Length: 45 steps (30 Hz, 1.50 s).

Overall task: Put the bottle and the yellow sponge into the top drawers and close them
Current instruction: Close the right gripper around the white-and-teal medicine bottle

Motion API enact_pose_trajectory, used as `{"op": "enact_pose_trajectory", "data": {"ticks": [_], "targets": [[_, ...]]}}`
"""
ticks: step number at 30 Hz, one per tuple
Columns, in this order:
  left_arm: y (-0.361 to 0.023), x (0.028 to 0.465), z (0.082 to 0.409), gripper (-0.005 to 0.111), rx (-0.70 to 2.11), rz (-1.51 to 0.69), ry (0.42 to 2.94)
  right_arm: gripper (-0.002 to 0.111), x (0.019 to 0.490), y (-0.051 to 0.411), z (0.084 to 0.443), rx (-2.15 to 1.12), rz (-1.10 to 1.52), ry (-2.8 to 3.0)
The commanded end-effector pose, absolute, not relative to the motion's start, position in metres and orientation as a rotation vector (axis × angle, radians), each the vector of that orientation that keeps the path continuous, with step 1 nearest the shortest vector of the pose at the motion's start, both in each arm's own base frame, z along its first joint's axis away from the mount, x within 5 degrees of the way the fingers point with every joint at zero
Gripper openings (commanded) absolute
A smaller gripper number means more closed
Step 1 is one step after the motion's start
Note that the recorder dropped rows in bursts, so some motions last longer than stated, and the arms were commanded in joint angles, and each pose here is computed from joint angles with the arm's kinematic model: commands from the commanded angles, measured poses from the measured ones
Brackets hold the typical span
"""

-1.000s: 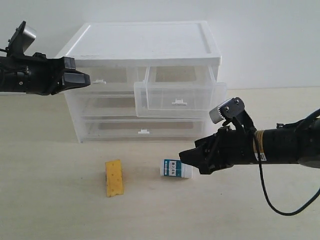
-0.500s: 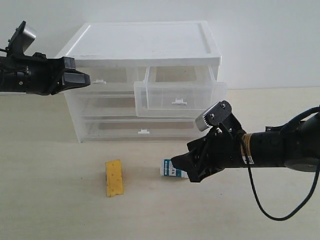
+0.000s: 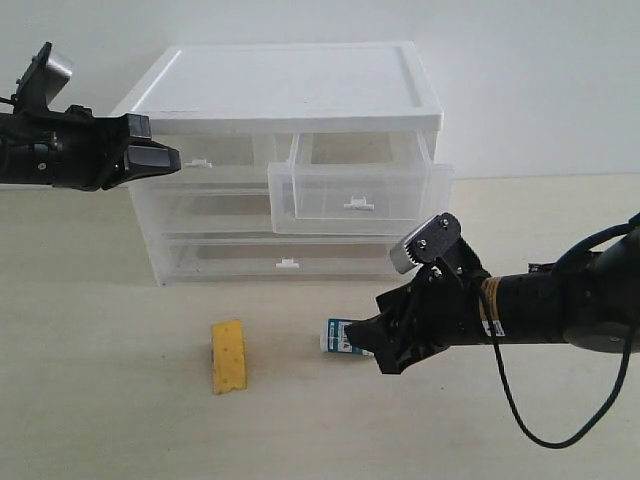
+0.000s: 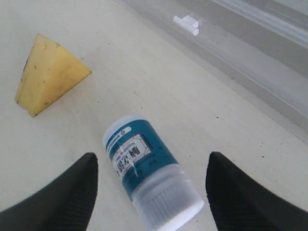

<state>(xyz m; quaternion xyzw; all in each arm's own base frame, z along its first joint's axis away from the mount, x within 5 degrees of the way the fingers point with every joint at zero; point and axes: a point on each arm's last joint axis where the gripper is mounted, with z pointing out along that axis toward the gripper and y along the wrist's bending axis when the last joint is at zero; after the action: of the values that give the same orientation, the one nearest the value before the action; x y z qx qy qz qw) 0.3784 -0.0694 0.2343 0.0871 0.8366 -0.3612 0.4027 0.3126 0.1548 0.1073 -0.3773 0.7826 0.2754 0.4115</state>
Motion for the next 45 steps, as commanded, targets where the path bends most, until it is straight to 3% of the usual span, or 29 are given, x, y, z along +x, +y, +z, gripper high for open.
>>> {"op": "enact_pose_trajectory", "data": {"ticks": [1, 45], "targets": [[-0.069, 0.379, 0.238, 0.004, 0.233, -0.916, 2.104, 0.058, 0.312, 0.154, 0.106, -0.969, 0.67, 1.979], [-0.069, 0.379, 0.238, 0.004, 0.235, -0.919, 2.103, 0.058, 0.307, 0.171, 0.105, -1.085, 0.614, 1.954]]}}
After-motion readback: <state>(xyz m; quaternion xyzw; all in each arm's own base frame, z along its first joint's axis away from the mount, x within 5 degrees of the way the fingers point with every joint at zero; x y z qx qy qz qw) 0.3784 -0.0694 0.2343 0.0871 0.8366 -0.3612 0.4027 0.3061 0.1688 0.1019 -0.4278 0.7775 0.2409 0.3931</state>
